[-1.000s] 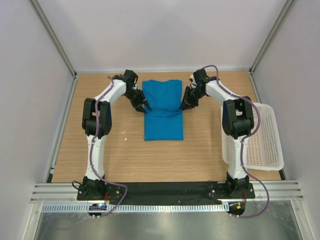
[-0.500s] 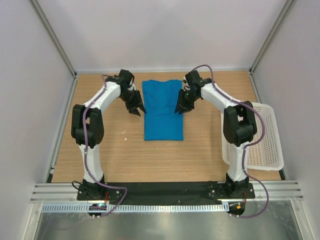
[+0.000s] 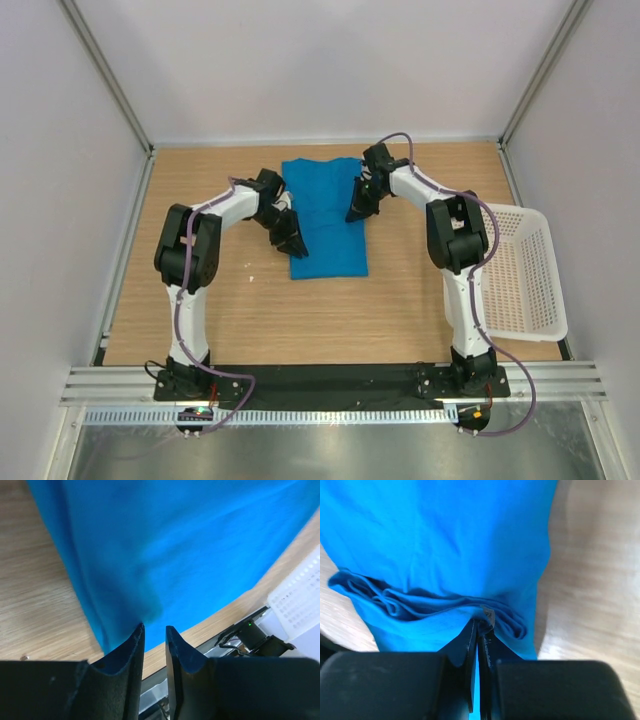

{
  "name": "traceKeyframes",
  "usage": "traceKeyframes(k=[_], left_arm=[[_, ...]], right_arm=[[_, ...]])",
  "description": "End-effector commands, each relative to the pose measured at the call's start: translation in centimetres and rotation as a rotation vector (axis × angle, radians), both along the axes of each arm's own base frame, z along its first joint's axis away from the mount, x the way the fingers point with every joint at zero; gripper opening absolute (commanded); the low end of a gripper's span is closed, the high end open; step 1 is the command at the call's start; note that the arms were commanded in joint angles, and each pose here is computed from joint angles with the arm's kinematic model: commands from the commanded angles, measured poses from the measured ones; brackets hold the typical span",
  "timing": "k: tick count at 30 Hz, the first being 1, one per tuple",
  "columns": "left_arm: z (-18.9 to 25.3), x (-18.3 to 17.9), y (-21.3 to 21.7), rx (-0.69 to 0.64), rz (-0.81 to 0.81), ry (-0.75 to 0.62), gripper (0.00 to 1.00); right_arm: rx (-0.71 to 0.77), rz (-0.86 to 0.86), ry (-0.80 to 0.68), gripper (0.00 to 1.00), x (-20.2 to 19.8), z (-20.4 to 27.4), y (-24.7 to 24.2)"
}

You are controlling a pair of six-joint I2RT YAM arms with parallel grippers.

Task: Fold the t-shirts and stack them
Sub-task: Fold the tshirt

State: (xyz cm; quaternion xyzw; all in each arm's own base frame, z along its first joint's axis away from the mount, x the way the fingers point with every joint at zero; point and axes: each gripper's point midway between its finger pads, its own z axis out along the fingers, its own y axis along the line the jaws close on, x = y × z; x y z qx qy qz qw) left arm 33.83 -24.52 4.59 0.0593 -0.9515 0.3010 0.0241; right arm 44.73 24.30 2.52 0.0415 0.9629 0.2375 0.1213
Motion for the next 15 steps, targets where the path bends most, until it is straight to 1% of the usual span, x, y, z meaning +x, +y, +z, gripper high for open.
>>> traceKeyframes(k=[1,3,5,7,8,10,11,12,13,15], left_arm=[[0.3,-1.1,0.1,-0.028,0.0,0.007,0.24],[0.3,-1.6,0.7,0.0,-0.01,-0.008,0.26],[1.8,-1.0,0.7,-0.005,-0.015,-0.061,0.29],[3.2,0.5,0.3,-0.012,-0.019,-0.116,0.32],[4.3,1.8,-0.1,-0.028,-0.022,-0.159,0.35],[5.1,2.8,-0.9,-0.064,-0.024,-0.167,0.35],[4.2,3.2,-1.3,-0.071,-0.025,-0.147,0.35],[5.1,4.4,-2.0,-0.099,-0.026,-0.174,0.35],[5.0,4.7,-2.4,-0.125,-0.022,-0.157,0.35],[3.8,5.8,-3.2,-0.15,-0.019,-0.14,0.34]], right_arm=[[0.026,-0.008,-0.118,0.09,3.2,2.8,0.8],[0.023,-0.007,-0.096,0.1,2.9,3.1,0.7],[0.029,-0.003,-0.1,0.11,2.5,4.4,0.7],[0.023,-0.008,-0.094,0.12,1.6,4.6,0.3],[0.018,-0.014,-0.118,0.13,1.6,5.5,0.0],[0.01,-0.014,-0.111,0.13,1.1,5.4,-0.4],[0.009,-0.018,-0.108,0.14,1.1,5.4,-0.6],[0.005,-0.024,-0.096,0.13,1.1,5.1,-1.1],[0.003,-0.029,-0.096,0.13,1.3,5.1,-1.3],[-0.001,-0.043,-0.09,0.14,1.7,4.9,-2.0]])
